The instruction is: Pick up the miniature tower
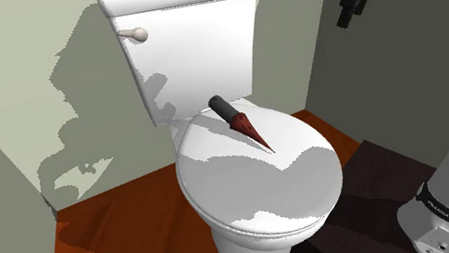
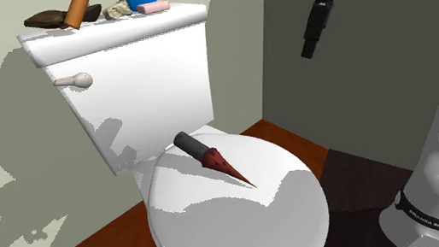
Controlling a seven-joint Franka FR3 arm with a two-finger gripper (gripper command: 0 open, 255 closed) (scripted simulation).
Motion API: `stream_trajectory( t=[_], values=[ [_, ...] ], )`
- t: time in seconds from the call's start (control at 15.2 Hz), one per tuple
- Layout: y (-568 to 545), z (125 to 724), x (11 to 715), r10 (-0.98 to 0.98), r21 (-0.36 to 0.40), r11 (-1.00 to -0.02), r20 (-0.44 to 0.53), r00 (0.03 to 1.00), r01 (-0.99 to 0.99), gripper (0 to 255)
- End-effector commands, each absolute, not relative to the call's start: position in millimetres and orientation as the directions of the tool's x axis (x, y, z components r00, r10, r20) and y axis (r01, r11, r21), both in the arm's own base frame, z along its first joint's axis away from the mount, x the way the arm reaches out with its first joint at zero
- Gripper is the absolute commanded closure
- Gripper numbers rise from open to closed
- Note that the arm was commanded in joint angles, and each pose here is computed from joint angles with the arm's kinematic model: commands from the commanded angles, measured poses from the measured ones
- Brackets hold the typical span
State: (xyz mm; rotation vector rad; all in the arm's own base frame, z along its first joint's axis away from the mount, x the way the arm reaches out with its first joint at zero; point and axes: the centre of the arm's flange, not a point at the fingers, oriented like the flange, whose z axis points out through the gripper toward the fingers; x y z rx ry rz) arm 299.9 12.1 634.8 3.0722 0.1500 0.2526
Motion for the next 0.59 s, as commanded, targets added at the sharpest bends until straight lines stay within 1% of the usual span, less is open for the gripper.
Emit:
stream_trajectory(
  t=[0.0, 0.53],
  values=[
    [12, 635, 300, 0.101, 0.063, -0.994, 0.160, 0.982, 0.092, 0],
    [52, 555, 357, 0.086, 0.050, -0.996, 0.144, 0.986, 0.080, 0]
  ],
)
